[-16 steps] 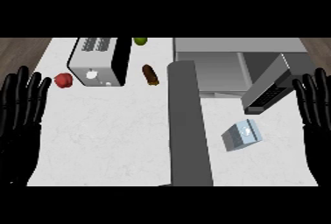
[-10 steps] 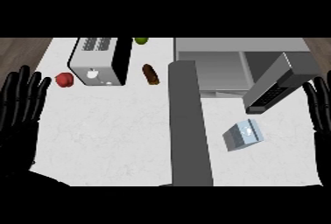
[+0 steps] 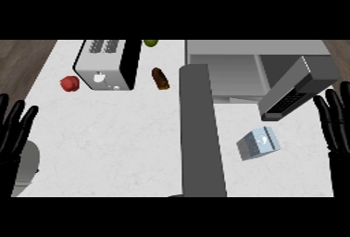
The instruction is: Pick up the milk, place it into the microwave and close the microwave
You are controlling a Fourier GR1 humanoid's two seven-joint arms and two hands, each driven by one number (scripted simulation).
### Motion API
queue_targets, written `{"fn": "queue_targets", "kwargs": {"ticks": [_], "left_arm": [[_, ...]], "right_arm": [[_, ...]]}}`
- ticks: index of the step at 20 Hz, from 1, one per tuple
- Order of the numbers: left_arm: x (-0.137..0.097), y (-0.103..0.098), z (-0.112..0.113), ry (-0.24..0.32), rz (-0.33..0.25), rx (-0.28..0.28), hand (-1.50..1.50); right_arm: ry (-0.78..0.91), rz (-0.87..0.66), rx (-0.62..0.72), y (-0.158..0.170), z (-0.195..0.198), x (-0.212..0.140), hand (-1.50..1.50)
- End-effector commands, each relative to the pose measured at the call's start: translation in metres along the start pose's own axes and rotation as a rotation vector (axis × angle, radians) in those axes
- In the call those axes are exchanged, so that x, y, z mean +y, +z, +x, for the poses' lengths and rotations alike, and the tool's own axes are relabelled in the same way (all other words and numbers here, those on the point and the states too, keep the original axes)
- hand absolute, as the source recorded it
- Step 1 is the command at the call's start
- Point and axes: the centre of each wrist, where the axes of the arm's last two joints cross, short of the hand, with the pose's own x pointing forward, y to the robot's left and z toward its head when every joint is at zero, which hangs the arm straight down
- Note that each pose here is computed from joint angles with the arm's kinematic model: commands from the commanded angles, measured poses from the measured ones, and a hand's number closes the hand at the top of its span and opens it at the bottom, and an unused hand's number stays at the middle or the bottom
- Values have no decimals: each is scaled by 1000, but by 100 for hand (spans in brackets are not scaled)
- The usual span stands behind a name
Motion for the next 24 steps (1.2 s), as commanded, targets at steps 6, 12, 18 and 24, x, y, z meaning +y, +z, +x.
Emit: {"fn": "queue_targets", "kwargs": {"ticks": [6, 12, 18, 24], "left_arm": [[19, 49, 28, 26, -24, 16, -150], [27, 62, 33, 25, 7, -1, -150], [42, 79, 54, 15, 3, -4, -150], [30, 96, 51, 16, 7, 2, -150]], "right_arm": [[88, -56, 90, 13, -26, -19, -150], [104, -100, 153, 19, -69, 0, -150], [141, -181, 219, 23, -116, -20, -150], [174, -209, 304, 54, -154, -45, -150]]}}
